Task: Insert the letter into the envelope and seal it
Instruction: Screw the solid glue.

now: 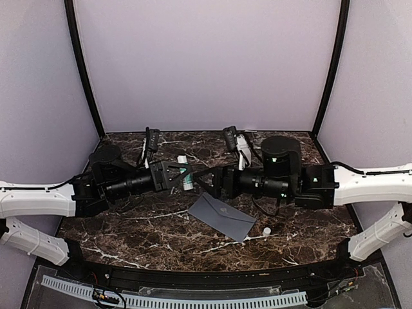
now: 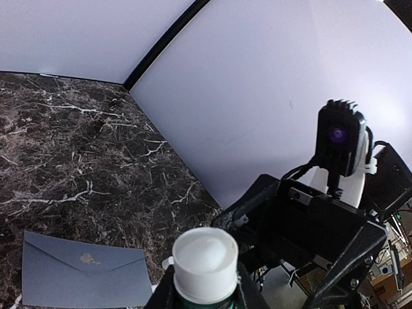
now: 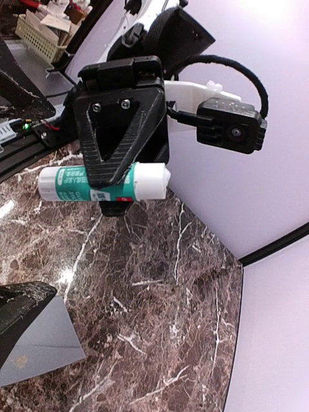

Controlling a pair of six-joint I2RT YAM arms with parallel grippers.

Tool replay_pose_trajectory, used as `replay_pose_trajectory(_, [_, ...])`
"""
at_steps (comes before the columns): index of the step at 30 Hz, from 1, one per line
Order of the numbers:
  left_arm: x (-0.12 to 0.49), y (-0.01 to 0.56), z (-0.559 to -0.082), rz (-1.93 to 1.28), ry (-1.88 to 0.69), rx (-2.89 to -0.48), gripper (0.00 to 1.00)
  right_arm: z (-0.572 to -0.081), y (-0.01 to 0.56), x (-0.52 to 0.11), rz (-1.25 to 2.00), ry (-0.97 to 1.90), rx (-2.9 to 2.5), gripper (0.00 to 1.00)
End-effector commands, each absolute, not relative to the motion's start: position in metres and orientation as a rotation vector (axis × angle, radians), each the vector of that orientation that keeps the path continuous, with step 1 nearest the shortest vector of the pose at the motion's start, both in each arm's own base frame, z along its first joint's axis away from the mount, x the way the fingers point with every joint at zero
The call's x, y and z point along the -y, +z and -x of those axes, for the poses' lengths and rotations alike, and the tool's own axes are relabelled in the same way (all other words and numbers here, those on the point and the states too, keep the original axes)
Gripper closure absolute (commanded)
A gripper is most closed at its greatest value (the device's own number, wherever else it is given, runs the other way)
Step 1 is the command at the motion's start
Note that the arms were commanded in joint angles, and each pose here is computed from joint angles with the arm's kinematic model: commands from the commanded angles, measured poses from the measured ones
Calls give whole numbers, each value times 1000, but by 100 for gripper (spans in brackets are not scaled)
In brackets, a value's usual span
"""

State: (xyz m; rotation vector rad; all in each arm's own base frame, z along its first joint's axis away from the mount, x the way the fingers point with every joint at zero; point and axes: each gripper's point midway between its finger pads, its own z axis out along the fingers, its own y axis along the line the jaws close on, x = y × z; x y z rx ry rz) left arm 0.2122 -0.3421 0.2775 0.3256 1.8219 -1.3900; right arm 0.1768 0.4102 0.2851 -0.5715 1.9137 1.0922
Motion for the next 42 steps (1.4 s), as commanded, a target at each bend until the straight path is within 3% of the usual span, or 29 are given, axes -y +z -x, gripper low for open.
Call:
replay_pose_trajectory(1, [336, 320, -196, -371, -1528, -1641, 100, -150, 319, -407, 635, 1414, -1716, 15])
replay_pose_trajectory(7, [339, 343, -160, -566, -1681, -1481, 100, -119, 338, -403, 759, 1645, -1554, 17])
replay_pose_trajectory(18, [336, 362, -140, -653, -1757, -1350, 100, -106, 344, -431, 871, 1740, -1510, 41])
replay_pose_trajectory(24, [337, 363, -139, -662, -1765, -1345, 100, -99, 345, -441, 906, 1777, -1489, 47])
replay_pose_trajectory(42, [338, 361, -143, -642, -1753, -1355, 100, -96, 343, -444, 900, 1801, -1483, 80])
